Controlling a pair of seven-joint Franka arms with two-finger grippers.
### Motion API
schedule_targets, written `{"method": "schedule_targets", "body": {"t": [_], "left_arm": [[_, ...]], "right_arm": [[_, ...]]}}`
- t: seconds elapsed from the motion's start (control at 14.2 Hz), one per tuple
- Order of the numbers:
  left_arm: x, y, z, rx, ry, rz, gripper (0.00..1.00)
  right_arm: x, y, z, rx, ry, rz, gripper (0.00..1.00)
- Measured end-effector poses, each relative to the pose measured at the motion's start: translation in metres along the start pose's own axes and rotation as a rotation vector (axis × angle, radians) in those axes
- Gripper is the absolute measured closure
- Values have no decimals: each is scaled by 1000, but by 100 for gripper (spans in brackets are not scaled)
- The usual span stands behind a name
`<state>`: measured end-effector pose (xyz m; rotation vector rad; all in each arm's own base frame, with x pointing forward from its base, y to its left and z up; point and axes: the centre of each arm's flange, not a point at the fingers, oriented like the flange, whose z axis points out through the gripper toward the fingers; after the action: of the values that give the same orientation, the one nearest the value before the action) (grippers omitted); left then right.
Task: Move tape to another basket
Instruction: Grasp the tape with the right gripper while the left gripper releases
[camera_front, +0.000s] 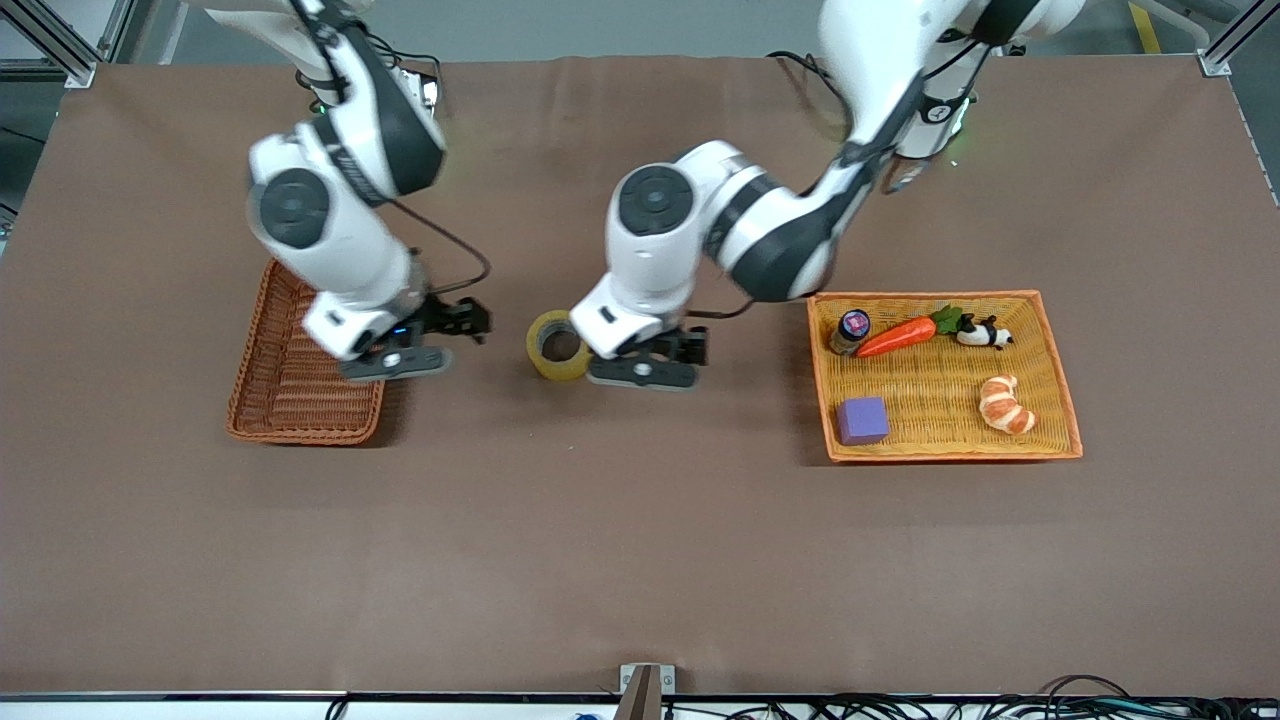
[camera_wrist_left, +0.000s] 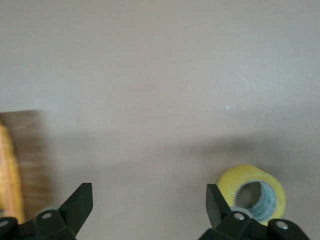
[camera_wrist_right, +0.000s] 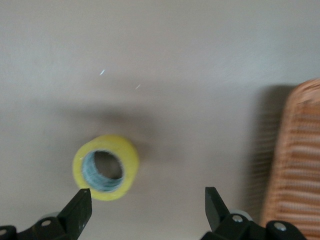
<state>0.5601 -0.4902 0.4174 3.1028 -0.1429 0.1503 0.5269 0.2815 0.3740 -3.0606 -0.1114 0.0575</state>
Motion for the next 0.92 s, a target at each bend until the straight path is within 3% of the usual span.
{"method": "schedule_targets", "body": {"t": [0.14, 0.42, 0.71, 0.92], "left_arm": [[17, -43, -33, 27, -10, -43, 0], [32, -116, -77, 78, -57, 8, 0], [41, -189, -118, 80, -35, 38, 0], [30, -218, -145, 72, -23, 0, 0]], "right_arm": [[-19, -29, 40, 12, -17, 13, 0], [-30, -53, 111, 20, -63, 16, 0], [-34, -55, 159, 16, -102, 0, 0], [-47, -60, 184, 31, -92, -17, 1]]}}
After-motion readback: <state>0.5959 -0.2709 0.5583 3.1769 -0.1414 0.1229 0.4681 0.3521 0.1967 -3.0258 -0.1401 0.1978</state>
